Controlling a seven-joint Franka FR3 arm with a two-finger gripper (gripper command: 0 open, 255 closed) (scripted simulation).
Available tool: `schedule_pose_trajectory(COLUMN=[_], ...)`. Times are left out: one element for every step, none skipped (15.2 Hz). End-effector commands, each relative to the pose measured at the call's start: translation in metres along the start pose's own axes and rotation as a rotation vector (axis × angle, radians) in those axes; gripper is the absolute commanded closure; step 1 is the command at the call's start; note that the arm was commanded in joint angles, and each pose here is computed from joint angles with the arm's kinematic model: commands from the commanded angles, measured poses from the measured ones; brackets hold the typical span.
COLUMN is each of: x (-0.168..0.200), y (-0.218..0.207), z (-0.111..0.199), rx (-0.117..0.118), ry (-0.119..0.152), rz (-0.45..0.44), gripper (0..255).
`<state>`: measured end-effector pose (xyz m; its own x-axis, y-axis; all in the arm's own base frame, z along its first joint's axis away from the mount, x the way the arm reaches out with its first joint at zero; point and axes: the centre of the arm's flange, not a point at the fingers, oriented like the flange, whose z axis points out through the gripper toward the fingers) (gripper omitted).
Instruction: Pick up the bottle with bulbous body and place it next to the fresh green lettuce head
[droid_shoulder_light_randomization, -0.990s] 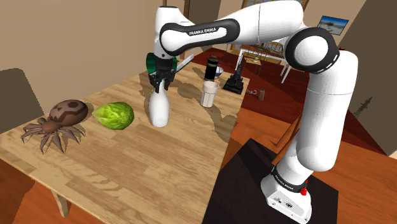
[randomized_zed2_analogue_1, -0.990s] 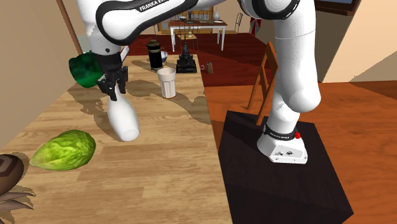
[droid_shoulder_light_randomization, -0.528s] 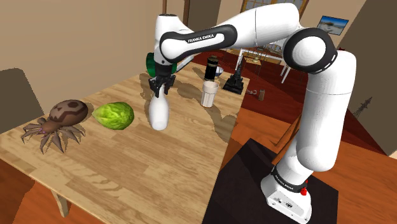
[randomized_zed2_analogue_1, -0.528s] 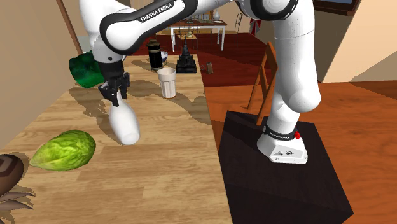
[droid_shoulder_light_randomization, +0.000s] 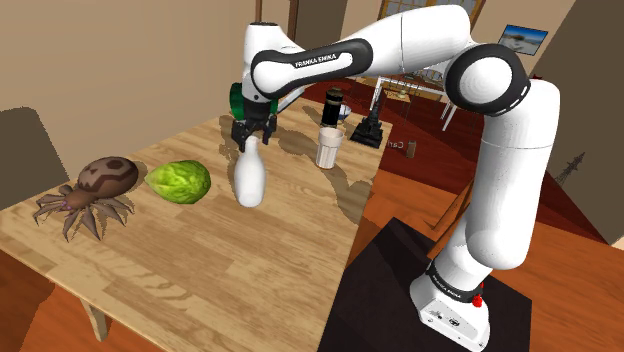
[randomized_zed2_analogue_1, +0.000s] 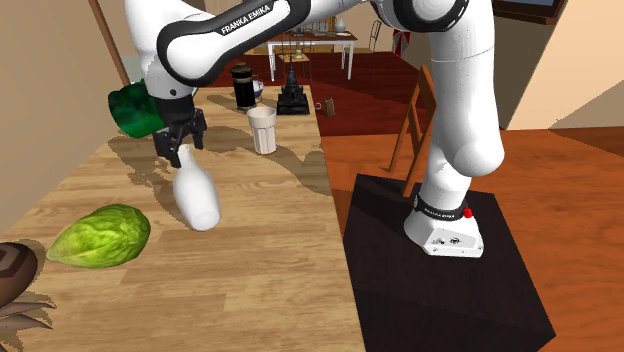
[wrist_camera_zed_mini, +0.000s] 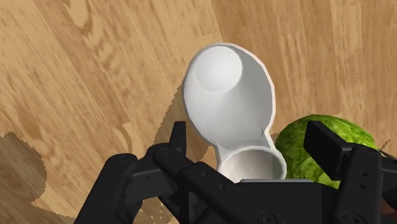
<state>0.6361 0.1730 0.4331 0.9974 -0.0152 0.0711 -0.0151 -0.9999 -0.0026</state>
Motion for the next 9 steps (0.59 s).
schedule_pose_trajectory(x=[0.0, 0.0, 0.0, 0.0, 0.0, 0.0, 0.0, 0.0, 0.0], y=[0.0, 0.0, 0.0, 0.0, 0.0, 0.0, 0.0, 0.0, 0.0], z=[0.0, 0.0, -0.013, -0.026, -0.04, -0.05, -0.05, -0.05, -0.05], rx=[0.0, 0.0, 0.0, 0.0, 0.0, 0.0, 0.0, 0.0, 0.0], ry=[0.0, 0.0, 0.0, 0.0, 0.0, 0.0, 0.0, 0.0, 0.0], rz=[0.0, 0.0, 0.0, 0.0, 0.0, 0.0, 0.0, 0.0, 0.0], gripper=[0, 0, 0, 0, 0, 0, 0, 0, 0])
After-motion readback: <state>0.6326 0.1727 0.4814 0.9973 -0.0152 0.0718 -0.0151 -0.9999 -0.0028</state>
